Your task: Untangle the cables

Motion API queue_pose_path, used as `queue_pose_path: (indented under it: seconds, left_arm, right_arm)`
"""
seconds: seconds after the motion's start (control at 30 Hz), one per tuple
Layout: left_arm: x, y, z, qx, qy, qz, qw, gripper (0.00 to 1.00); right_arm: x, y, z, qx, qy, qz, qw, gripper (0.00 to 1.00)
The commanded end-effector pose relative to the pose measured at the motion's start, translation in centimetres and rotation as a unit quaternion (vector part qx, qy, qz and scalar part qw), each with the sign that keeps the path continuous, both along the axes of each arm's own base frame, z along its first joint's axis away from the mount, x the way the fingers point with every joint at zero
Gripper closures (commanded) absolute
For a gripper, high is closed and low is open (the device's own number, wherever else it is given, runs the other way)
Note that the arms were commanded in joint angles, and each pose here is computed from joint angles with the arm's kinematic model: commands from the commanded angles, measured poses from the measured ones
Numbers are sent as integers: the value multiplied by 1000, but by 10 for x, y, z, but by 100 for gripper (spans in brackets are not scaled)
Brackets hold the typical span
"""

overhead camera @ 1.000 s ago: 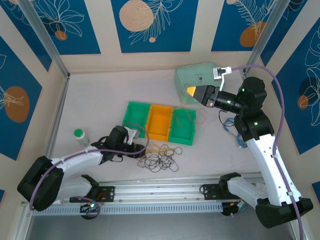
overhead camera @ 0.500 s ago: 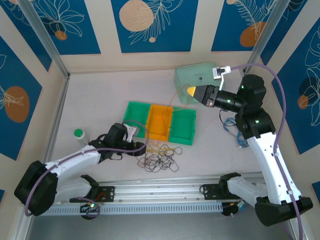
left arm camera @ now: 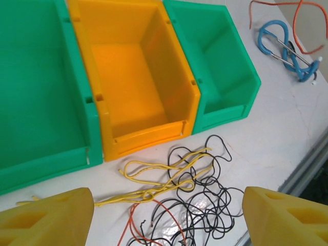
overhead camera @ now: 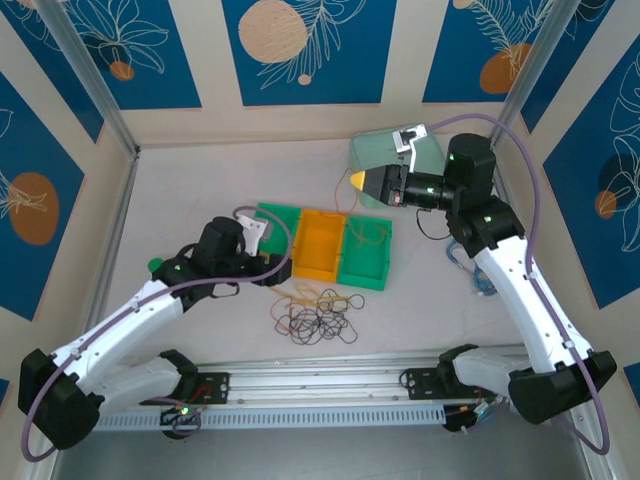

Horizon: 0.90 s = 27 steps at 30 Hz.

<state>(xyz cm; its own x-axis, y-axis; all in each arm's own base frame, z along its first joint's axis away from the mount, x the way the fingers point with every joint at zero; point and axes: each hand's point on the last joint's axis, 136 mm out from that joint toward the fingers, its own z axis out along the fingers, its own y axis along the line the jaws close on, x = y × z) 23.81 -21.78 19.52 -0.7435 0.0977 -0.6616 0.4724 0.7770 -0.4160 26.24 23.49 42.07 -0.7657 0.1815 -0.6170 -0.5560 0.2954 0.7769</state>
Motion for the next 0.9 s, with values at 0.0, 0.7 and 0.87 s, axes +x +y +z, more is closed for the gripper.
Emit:
queue_pose_path:
  seconds: [0.0,0.7,0.87]
  left_arm:
    - [9,19,15,14,-6,45,999,22]
    - [23,30,37,-48,16,56,997,20]
    - [24,30,37,-54,18,52,997,20]
  right_arm:
    - [0,4,13,0,-31,8,999,100]
    - [55,32,-41,-22,8,20,1000,100]
    - [59,36,-49,-23,19,27,999,100]
